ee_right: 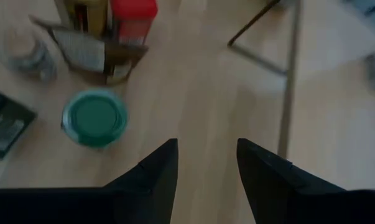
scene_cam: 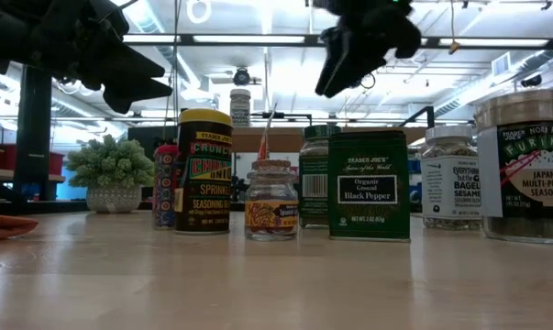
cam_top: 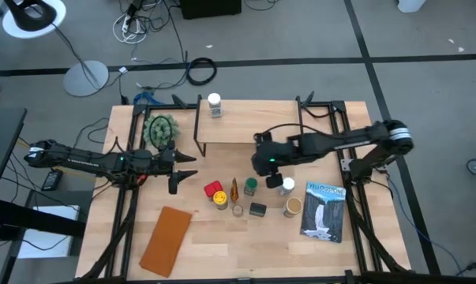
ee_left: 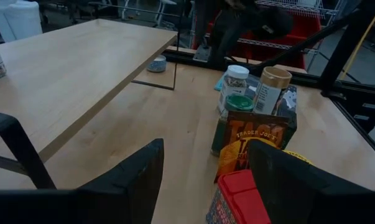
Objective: Shelf spices
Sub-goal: Put the green seasoning bottle on the shelf
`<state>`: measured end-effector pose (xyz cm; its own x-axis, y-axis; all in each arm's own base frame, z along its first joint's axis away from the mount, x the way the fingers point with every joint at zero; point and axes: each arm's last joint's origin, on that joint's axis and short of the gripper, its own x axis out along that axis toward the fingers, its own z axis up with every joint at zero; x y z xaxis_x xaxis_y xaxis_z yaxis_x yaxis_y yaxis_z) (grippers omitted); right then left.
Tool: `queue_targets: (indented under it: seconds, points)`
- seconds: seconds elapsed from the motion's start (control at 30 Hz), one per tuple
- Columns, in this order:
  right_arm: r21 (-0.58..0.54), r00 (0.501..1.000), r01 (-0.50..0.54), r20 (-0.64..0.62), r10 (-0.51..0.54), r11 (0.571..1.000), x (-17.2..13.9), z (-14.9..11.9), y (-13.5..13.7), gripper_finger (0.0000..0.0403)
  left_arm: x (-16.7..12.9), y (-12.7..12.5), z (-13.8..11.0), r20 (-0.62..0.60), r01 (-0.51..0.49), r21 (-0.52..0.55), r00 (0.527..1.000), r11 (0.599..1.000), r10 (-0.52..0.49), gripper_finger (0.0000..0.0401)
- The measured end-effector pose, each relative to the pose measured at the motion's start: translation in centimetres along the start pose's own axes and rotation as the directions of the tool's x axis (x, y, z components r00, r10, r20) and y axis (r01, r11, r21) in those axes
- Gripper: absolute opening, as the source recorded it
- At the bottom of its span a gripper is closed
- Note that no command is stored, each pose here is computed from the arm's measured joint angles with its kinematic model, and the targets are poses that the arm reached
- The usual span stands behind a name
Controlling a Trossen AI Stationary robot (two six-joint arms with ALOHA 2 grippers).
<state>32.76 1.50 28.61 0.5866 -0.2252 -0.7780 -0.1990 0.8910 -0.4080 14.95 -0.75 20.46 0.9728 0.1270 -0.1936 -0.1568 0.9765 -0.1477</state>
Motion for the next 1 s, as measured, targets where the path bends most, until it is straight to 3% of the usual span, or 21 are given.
queue_targets:
  seconds: [0.3, 0.57, 0.77, 1.0]
  points:
    - [-0.028, 0.973, -0.174, -0.156, 0.168, 0.984, 1.4, 3.4, -0.5, 0.0225, 0.0, 0.0, 0.0, 0.000, 0.000, 0.000, 1.000, 1.000, 0.000, 0.0239]
    - [-0.220, 0.908, -0.344, -0.327, 0.263, 0.913, 4.1, 3.4, 1.0, 0.0291, 0.0, 0.0, 0.0, -0.001, 0.000, -0.001, 1.000, 1.000, 0.000, 0.0239]
    - [-0.320, 0.889, -0.403, -0.361, 0.283, 0.857, 6.8, 3.6, 3.0, 0.0291, 0.0, 0.0, 0.0, 0.000, 0.000, -0.001, 1.000, 1.000, 0.000, 0.0239]
    - [-0.369, 0.899, -0.406, -0.325, 0.293, 0.836, 7.8, 4.0, 3.5, 0.0271, 0.0, 0.0, 0.0, -0.001, -0.001, -0.001, 1.000, 1.000, 0.001, 0.0239]
